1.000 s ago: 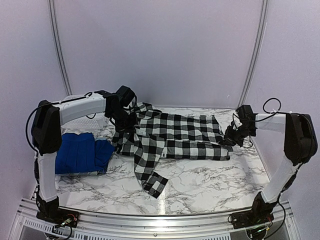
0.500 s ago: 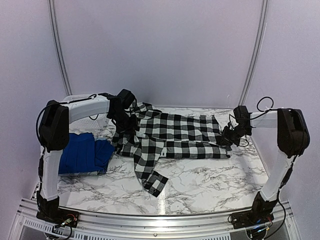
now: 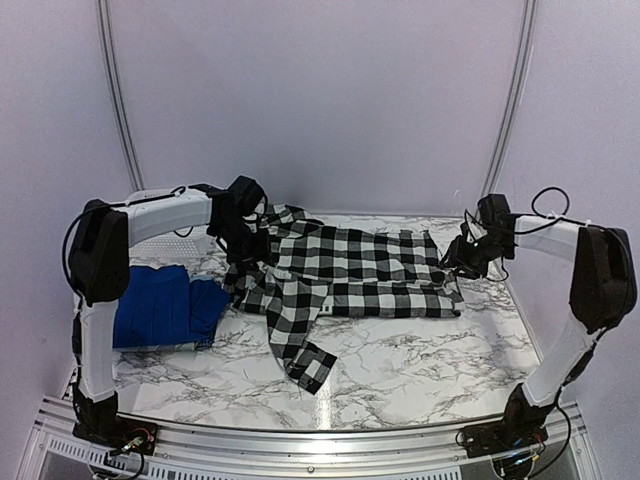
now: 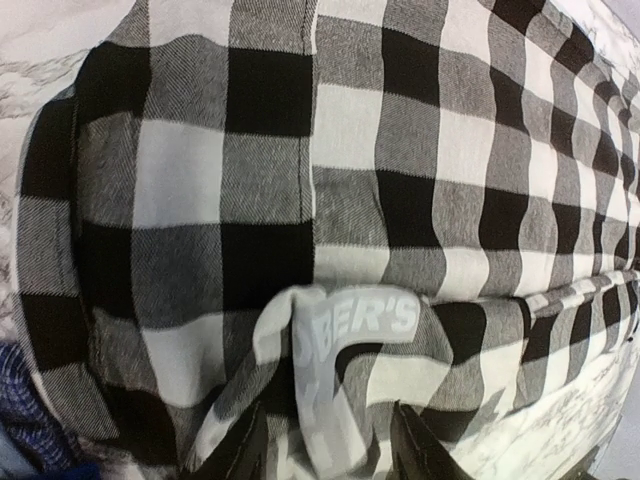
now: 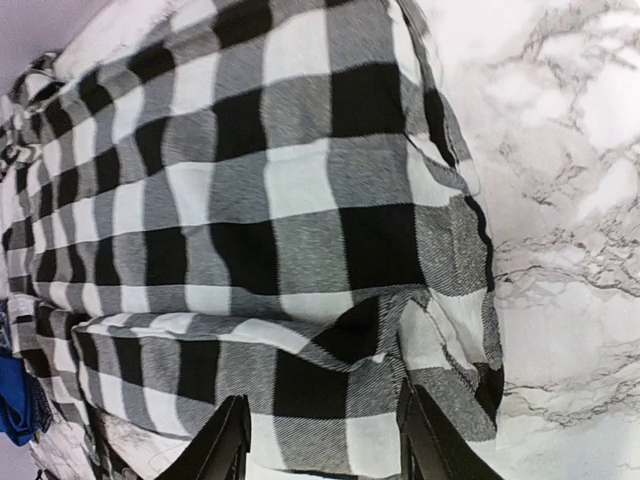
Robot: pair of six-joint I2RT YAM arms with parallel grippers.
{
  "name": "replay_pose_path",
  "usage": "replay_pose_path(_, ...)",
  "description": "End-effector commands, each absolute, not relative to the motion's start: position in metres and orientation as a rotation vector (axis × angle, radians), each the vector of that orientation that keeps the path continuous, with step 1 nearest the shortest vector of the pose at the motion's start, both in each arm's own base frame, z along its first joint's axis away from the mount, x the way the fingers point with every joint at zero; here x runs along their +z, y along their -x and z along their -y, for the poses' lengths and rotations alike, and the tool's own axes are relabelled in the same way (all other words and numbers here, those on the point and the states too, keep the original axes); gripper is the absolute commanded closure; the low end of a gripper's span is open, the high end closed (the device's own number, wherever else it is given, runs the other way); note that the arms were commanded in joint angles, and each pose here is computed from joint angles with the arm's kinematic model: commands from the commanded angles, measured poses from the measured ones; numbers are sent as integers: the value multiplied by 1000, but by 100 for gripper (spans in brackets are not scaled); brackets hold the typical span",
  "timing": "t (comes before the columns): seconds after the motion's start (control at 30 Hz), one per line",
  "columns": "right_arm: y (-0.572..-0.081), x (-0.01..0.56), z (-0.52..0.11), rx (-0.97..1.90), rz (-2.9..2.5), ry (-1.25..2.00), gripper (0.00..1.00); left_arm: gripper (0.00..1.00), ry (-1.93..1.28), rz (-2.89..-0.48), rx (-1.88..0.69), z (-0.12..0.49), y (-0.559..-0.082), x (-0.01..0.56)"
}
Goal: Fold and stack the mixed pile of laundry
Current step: Fold the flattened shirt at the center of the board.
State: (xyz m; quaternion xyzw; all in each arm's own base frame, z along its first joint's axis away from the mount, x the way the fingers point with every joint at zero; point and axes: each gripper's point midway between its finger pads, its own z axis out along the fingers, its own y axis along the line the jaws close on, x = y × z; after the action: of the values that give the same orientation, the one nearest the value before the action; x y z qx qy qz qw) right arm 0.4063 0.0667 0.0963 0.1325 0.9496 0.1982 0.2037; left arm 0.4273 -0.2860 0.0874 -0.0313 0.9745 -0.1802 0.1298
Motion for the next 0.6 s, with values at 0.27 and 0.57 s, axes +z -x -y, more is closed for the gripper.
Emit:
replay_pose_path(0.27, -388, 94, -126, 808, -2585, -157, 60, 72, -8, -2890, -485, 262, -382, 70)
replay_pose_path(0.57, -359, 14, -112, 726, -2766, -277, 65, 85, 15, -2982, -355, 247, -373, 12)
